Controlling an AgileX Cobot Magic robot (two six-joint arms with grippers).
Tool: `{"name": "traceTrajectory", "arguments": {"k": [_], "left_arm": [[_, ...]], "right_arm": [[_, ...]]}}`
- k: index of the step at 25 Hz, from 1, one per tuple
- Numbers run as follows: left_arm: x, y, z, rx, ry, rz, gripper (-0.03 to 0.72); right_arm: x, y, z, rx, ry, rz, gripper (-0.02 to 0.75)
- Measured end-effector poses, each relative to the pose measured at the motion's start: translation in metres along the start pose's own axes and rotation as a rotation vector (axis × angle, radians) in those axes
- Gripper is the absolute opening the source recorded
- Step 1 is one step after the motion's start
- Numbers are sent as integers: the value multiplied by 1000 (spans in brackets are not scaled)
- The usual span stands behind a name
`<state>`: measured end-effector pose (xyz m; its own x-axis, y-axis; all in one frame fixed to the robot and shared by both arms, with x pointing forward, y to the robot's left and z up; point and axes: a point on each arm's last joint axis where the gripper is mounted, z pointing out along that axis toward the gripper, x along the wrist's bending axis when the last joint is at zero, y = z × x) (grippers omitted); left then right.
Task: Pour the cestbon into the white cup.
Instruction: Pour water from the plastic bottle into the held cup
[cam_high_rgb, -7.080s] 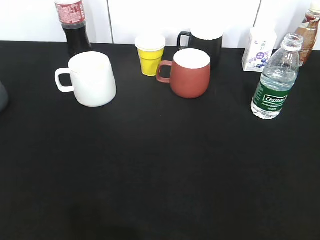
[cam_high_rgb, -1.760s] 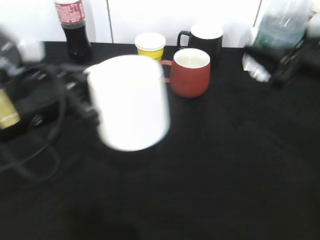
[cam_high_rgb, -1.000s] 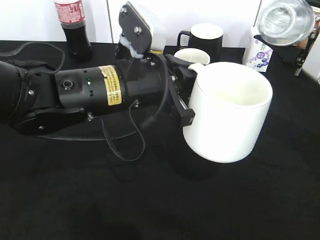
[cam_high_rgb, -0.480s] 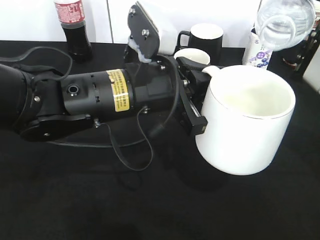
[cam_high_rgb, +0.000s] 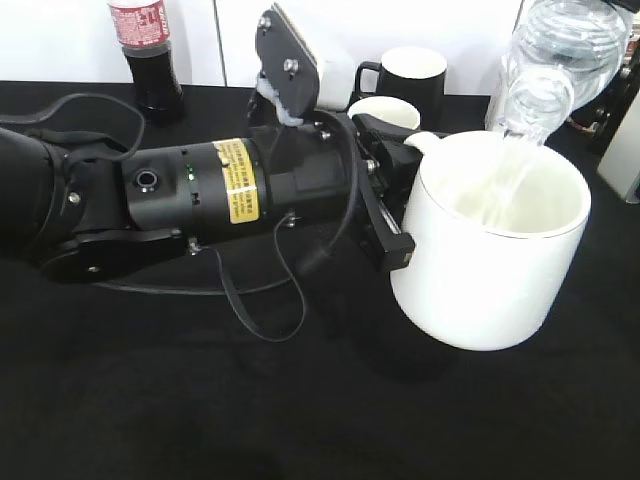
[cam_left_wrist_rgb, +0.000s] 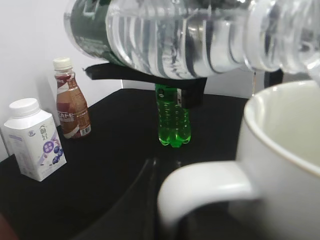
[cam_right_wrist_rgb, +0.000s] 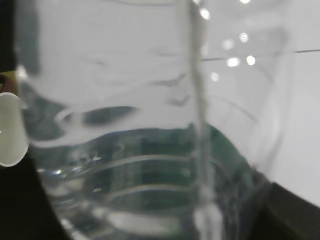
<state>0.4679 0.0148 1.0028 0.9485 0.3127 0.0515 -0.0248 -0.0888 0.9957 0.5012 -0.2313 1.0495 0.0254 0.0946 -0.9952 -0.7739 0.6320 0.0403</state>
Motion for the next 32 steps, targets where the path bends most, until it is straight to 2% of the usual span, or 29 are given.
{"name": "traceTrajectory", "arguments": {"k": [11, 29, 31, 32], "left_arm": [[0, 0, 0, 1, -2, 2, 48], [0, 0, 0, 2, -5, 6, 50], [0, 0, 0, 1, -1, 2, 50], [1, 1, 0, -9, 15, -15, 51]], "right_arm": [[-2, -1, 0, 12, -16, -102, 492], [-3, -1, 0, 13, -30, -123, 492], [-3, -1, 0, 11, -31, -57, 492], [-3, -1, 0, 9, -31, 44, 492]]}}
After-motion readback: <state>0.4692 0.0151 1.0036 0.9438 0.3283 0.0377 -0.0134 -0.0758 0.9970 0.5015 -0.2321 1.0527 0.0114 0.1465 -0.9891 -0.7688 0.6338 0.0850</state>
